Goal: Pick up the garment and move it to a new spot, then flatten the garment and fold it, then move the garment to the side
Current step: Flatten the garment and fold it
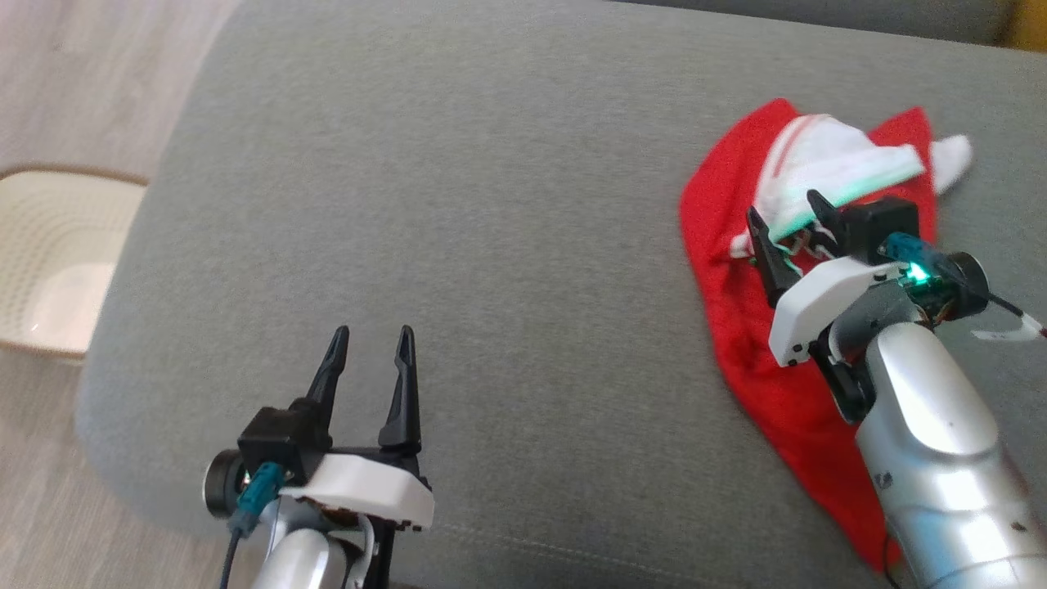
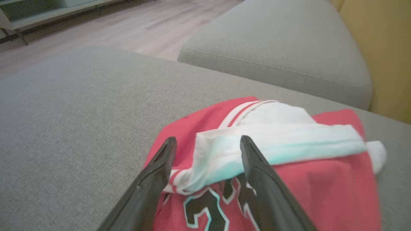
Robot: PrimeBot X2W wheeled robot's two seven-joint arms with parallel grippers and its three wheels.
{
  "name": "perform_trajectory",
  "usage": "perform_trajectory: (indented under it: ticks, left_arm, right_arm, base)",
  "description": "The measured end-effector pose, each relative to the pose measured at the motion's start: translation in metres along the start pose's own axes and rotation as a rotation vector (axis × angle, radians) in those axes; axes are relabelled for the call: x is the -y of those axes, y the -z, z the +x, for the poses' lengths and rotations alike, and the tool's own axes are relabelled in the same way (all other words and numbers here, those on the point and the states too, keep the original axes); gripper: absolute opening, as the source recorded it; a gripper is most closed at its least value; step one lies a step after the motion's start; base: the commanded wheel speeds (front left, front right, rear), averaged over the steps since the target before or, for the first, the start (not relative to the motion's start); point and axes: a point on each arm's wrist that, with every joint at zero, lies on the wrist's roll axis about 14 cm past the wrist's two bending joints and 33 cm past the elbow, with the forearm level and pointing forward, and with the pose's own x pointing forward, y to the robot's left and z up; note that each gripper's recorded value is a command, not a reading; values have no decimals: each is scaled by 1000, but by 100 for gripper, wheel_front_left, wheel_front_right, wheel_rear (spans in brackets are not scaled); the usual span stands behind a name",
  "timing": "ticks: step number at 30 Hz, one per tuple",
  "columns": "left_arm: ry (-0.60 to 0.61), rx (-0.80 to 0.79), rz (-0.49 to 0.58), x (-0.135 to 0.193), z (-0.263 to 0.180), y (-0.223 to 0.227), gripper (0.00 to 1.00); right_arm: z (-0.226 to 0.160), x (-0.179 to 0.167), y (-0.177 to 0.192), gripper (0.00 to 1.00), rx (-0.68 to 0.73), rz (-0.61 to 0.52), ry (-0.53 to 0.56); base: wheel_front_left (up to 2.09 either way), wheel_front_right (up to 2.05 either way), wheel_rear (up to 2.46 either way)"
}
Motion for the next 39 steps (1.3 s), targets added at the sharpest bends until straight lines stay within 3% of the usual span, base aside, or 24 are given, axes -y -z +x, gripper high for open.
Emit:
perform_trajectory:
  ticks: [4, 5, 7, 8, 9, 13, 18, 25, 28, 35, 36, 37, 38, 39]
  left_arm:
    - [-44, -4, -2, -12, -6, 0, 100]
    - [-49, -4, -1, -14, -8, 0, 100]
    - [-56, -4, 1, -15, -10, 0, 100]
    - [-61, -2, 1, -16, -11, -1, 100]
    - [-66, 0, 1, -18, -12, -1, 100]
    - [-78, 14, 2, -20, -16, -6, 100]
    - [-87, 31, 2, -23, -21, -11, 100]
    - [-120, 42, -6, -31, -31, -15, 100]
    - [-147, 49, -4, -38, -37, -17, 100]
    - [-203, 54, -8, -53, -47, -19, 100]
    - [-220, 52, -5, -56, -48, -18, 100]
    - [-223, 50, -5, -57, -48, -18, 100]
    - [-225, 48, -5, -58, -48, -17, 100]
    - [-222, 47, -6, -57, -47, -17, 100]
  right_arm:
    - [17, -6, 15, 100, -75, -24, -16]
    - [20, -6, 19, 95, -94, -34, -15]
    - [24, -4, 25, 31, -125, -47, -8]
    - [25, -2, 26, 12, -134, -53, -3]
    - [26, -1, 26, 0, -138, -60, 1]
    - [30, -10, 12, 0, -91, -82, -10]
    - [37, -52, -22, 0, 19, -124, -110]
    - [35, -152, -62, 0, 136, -194, -395]
    - [25, -194, -60, 0, 129, -223, -517]
    - [10, -251, -53, 0, 103, -264, -693]
    - [5, -262, -46, 9, 75, -259, -732]
    - [3, -265, -42, 84, 63, -258, -746]
    - [1, -267, -38, 100, 52, -258, -755]
    - [0, -266, -34, 100, 43, -258, -758]
  base:
    - [0, 0, 0]
    - [0, 0, 0]
    - [0, 0, 0]
    - [0, 0, 0]
    - [0, 0, 0]
    - [0, 0, 0]
    - [0, 0, 0]
    - [0, 0, 0]
    - [0, 0, 0]
    - [0, 0, 0]
    - [0, 0, 0]
    - [0, 0, 0]
    - [0, 0, 0]
    - [0, 0, 0]
